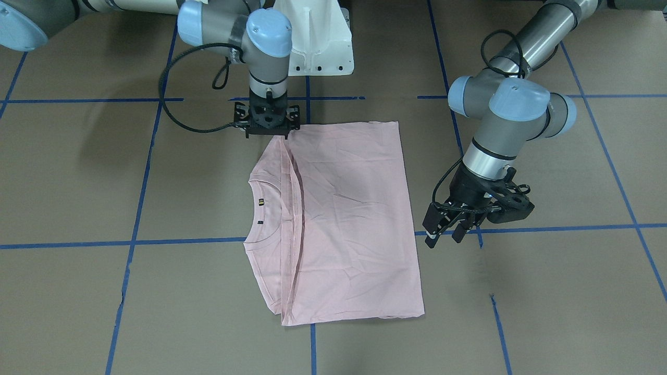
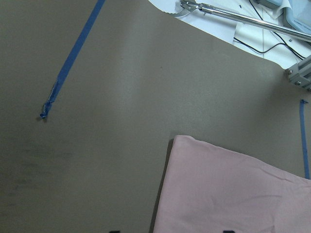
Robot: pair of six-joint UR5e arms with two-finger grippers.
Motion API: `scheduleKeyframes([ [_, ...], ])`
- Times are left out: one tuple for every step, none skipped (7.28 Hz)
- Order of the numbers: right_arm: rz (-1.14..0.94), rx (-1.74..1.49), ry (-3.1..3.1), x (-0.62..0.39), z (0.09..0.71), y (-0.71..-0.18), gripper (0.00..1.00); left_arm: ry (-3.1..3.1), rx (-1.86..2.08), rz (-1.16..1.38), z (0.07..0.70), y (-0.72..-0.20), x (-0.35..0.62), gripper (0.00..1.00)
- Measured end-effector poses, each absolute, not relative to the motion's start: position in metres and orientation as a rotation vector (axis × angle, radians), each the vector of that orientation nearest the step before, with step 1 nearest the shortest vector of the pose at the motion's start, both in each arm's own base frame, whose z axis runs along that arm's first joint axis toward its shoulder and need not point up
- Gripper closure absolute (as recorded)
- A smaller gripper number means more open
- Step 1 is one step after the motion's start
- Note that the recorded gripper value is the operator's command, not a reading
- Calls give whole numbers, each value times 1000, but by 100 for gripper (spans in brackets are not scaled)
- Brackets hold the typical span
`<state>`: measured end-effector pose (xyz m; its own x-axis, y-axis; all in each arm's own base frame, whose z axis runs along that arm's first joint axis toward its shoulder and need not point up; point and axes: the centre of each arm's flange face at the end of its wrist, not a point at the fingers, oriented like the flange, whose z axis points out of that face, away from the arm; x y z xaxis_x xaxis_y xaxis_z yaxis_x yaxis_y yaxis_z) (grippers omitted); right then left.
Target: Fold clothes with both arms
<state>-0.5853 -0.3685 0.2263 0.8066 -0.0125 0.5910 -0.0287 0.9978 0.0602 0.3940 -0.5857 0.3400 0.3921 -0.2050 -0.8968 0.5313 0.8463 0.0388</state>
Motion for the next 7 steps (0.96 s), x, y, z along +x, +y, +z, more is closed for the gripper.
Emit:
scheduleKeyframes([
  [20,69,-633,-599,218,-381,0,1071,344,-480,341,-585,394,24],
  [27,71,-627,-609,215,-393,0,1071,343,-479,343,-583,392,24],
  [29,75,-616,-613,219,-406,0,1073,344,-478,343,-581,390,24],
  [30,80,-602,-616,228,-422,0,1077,346,-478,342,-578,388,24],
  [31,85,-586,-614,238,-438,0,1081,349,-477,339,-576,387,24],
  [31,88,-573,-606,247,-453,0,1087,348,-473,337,-575,385,24],
  [33,84,-568,-597,251,-465,0,1095,342,-466,334,-573,385,24],
])
